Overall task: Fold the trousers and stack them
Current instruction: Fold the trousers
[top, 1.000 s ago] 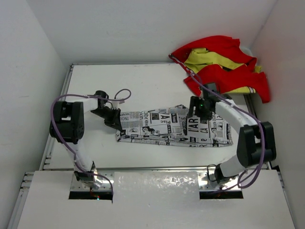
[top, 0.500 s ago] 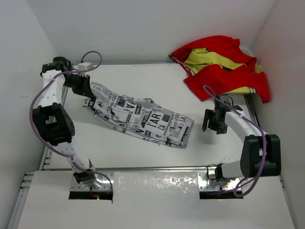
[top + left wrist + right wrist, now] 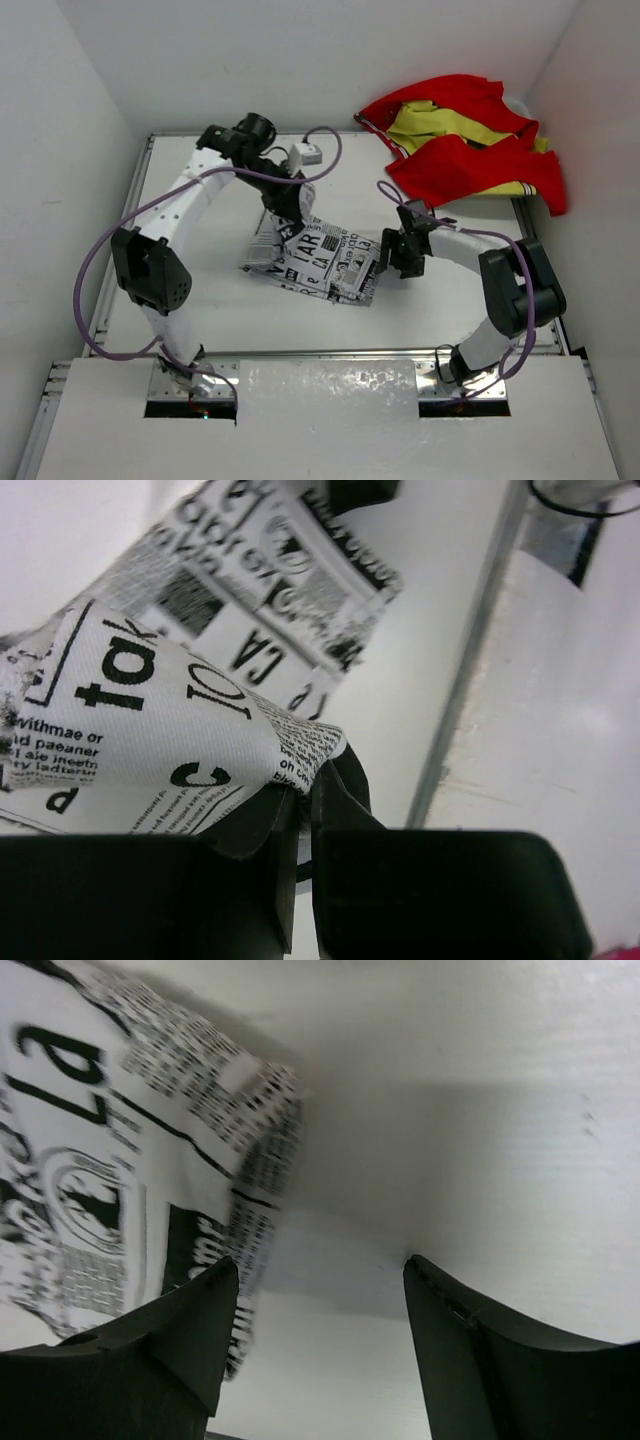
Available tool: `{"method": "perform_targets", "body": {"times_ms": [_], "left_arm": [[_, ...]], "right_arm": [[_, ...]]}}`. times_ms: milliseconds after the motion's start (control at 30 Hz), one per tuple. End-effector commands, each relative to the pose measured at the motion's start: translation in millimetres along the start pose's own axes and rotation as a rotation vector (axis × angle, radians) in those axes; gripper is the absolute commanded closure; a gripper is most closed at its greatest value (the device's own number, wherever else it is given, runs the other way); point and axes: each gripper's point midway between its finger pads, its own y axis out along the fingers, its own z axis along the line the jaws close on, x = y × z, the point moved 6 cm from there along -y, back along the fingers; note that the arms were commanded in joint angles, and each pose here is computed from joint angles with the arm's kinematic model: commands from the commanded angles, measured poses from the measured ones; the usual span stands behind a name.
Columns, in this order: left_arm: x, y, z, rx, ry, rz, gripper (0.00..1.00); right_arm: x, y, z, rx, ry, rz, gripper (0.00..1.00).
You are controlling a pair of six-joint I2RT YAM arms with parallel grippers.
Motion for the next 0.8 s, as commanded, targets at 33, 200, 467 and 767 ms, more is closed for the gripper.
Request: {"method": "perform_targets", "body": {"times_ms": [33, 200, 467, 767], "left_arm": [[22.1, 36.4, -31.7, -0.164, -0.003, -0.046, 1.00], [50.8, 84.2, -62.1, -0.254, 0.095, -0.060, 1.00], [64.8, 147.1, -70.2, -0.291, 0.083, -0.035, 1.00], [66.7, 188.4, -48.6, -0.221, 0.037, -0.041, 0.81]], "right_arm": [[17.2, 7.1, 21.2, 0.097, 0.045, -0.045, 0.34], [17.1, 12.8, 24.7, 0.130, 0.050, -0.030, 0.35], [18.6, 18.0, 25.8, 0.167, 0.066, -0.025, 0.35], [38.8, -13.9, -26.4, 0.053, 0.158, -0.067, 0.33]]}}
